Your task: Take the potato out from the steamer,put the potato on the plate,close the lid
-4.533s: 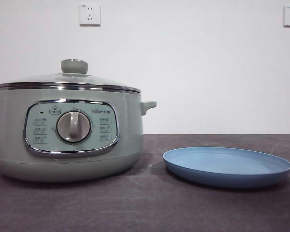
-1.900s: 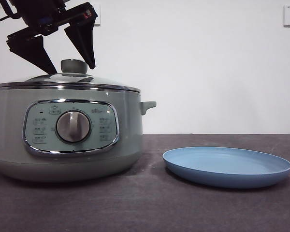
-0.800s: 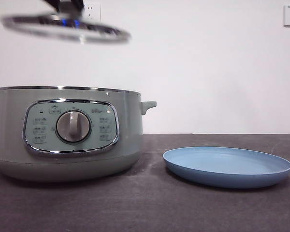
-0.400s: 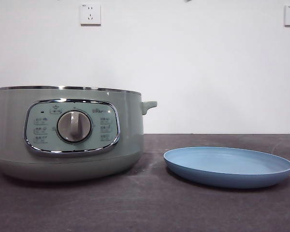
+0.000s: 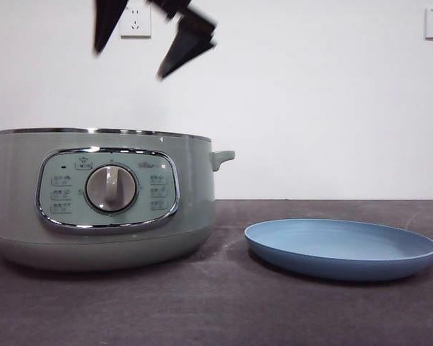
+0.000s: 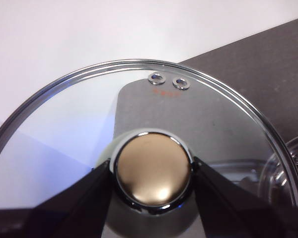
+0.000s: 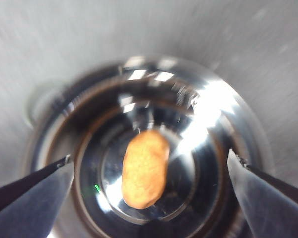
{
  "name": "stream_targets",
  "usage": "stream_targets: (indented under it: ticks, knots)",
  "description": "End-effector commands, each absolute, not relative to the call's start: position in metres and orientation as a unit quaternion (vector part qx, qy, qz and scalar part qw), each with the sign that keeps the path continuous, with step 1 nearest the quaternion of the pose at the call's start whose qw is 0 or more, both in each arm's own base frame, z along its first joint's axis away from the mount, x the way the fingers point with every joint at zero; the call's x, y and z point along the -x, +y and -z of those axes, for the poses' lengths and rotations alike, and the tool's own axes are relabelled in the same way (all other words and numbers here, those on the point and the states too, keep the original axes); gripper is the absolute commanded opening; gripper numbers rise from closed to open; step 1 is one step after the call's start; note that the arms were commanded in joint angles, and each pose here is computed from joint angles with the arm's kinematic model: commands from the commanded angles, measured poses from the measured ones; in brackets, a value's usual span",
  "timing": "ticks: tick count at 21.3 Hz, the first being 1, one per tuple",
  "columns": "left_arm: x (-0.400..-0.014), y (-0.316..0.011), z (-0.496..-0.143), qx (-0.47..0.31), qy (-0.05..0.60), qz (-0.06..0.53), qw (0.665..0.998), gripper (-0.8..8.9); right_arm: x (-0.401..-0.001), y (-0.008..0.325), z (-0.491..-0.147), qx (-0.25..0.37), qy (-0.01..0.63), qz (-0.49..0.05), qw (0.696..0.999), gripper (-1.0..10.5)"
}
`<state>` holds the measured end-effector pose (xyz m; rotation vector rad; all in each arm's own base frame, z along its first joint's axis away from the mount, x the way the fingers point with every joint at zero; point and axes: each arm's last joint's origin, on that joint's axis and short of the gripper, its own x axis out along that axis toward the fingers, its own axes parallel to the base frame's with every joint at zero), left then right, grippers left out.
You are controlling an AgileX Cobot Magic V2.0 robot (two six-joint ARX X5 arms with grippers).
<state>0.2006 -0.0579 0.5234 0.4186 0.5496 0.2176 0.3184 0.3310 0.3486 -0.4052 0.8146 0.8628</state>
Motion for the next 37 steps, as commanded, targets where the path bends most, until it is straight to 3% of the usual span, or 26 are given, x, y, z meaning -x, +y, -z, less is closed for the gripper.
stream_targets:
  ticks: [1,7,11,12,14,17,19,21,24,26,29,34,37]
  knots:
    - [-0.192,-0.055,-0.524,-0.207,0.279,-0.103,0.932,-0.09,-0.323,0.349,-0.318,0.224,0.398,-0.399,0.795,5.3]
    - [-0.192,-0.055,-0.524,-0.204,0.279,-0.103,0.933,-0.08,-0.336,0.37,-0.253,0.247,0.456,-0.392,0.76,5.3]
    - [-0.192,-0.056,-0.524,-0.2,0.28,-0.09,0.935,-0.08,-0.341,0.372,-0.239,0.25,0.466,-0.389,0.754,5.2]
    - [-0.192,-0.056,-0.524,-0.199,0.28,-0.086,0.935,-0.09,-0.341,0.372,-0.239,0.25,0.464,-0.389,0.755,4.0]
    - [-0.193,-0.057,-0.524,-0.197,0.281,-0.081,0.936,-0.08,-0.341,0.371,-0.238,0.261,0.468,-0.394,0.747,0.1]
    - [-0.193,-0.057,-0.524,-0.197,0.281,-0.079,0.936,-0.09,-0.342,0.37,-0.24,0.262,0.46,-0.397,0.749,-0.1]
    - [-0.193,-0.057,-0.524,-0.197,0.281,-0.079,0.936,-0.09,-0.341,0.351,-0.279,0.241,0.443,-0.388,0.771,-0.1]
    - [-0.193,-0.058,-0.523,-0.191,0.283,-0.059,0.938,-0.09,-0.326,0.317,-0.348,0.206,0.396,-0.38,0.81,-0.1]
    - [-0.193,-0.06,-0.523,-0.177,0.286,-0.007,0.942,-0.09,-0.277,0.245,-0.453,0.149,0.305,-0.364,0.868,-0.1]
    - [-0.194,-0.064,-0.523,-0.161,0.282,0.047,0.945,-0.09,-0.244,0.196,-0.49,0.148,0.291,-0.306,0.894,-0.1]
    - [-0.199,-0.069,-0.524,-0.153,0.27,0.108,0.944,-0.09,-0.231,0.155,-0.497,0.145,0.328,-0.199,0.912,-0.1]
    - [-0.202,-0.073,-0.522,-0.145,0.27,0.143,0.941,-0.09,-0.245,0.13,-0.494,0.117,0.345,-0.148,0.919,-0.1]
    - [-0.202,-0.073,-0.522,-0.145,0.27,0.148,0.94,-0.09,-0.263,0.132,-0.457,0.134,0.413,-0.131,0.891,-0.1]
